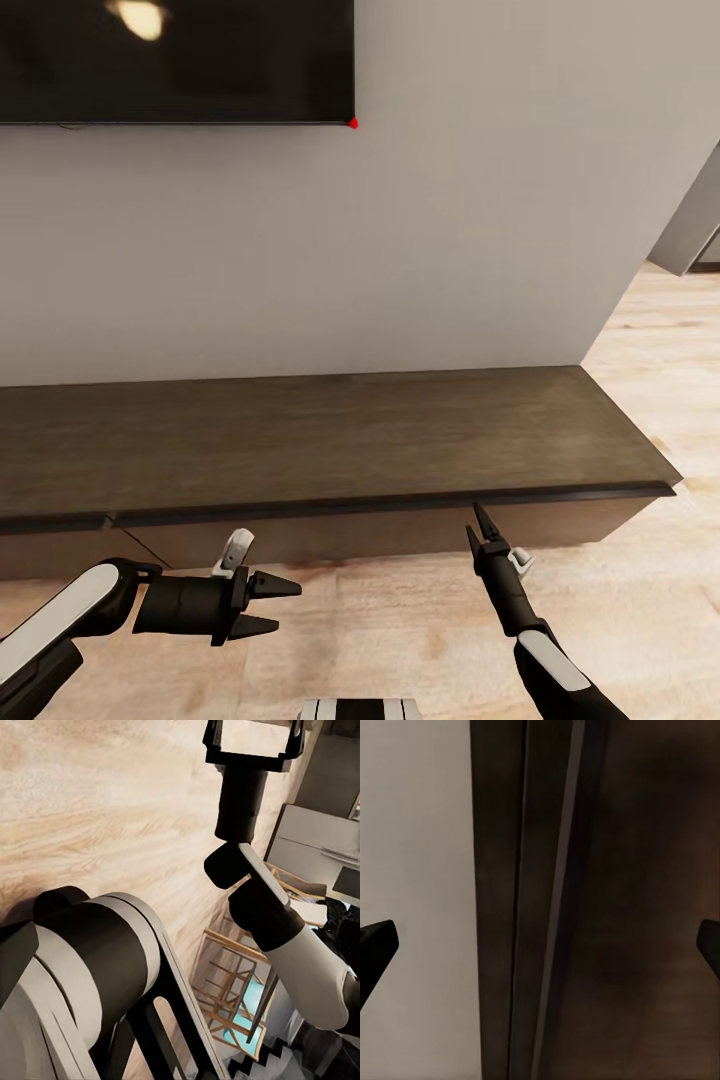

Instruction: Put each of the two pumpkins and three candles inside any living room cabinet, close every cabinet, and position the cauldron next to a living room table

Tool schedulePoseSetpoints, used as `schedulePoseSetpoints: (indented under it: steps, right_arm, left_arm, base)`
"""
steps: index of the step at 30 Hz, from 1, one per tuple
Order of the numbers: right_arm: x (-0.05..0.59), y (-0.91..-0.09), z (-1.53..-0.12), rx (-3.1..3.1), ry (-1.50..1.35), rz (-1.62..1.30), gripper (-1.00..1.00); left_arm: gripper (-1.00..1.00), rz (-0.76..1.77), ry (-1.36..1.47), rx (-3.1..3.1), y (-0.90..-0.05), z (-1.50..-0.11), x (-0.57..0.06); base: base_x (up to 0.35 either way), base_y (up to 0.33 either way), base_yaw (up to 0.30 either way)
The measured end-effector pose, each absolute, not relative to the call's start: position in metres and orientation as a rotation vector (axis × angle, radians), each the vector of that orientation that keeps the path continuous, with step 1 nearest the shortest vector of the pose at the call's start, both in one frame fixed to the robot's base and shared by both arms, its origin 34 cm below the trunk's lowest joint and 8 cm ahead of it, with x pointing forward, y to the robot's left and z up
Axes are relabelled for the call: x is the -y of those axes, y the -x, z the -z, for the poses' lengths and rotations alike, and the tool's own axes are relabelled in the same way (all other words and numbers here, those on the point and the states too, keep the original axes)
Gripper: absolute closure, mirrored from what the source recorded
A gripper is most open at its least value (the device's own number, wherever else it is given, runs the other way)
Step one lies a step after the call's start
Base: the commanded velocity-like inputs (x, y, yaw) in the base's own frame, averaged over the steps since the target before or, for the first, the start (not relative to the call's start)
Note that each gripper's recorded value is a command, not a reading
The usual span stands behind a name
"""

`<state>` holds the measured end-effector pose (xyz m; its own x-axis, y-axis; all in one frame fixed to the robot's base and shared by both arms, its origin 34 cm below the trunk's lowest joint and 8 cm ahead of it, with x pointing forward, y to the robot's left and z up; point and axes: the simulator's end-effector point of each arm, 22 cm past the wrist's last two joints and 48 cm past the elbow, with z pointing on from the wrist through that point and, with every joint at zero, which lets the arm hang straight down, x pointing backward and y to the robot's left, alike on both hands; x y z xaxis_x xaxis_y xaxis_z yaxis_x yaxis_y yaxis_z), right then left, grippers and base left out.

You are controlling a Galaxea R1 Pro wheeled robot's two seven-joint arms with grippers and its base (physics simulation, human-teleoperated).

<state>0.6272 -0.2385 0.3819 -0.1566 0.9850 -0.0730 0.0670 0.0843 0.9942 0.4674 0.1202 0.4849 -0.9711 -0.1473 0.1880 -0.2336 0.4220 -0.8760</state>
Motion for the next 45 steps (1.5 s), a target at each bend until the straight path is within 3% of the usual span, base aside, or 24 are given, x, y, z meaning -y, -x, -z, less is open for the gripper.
schedulePoseSetpoints:
  steps: [45]
  right_arm:
    - [0.2401,-0.6256,-0.3760,-1.429,-1.145,-1.212,-1.00]
  left_arm:
    - [-1.00,-1.607,-0.350,2.579,-0.4676,-0.4842,-0.1209]
  base:
    - [0.038,0.000,0.000]
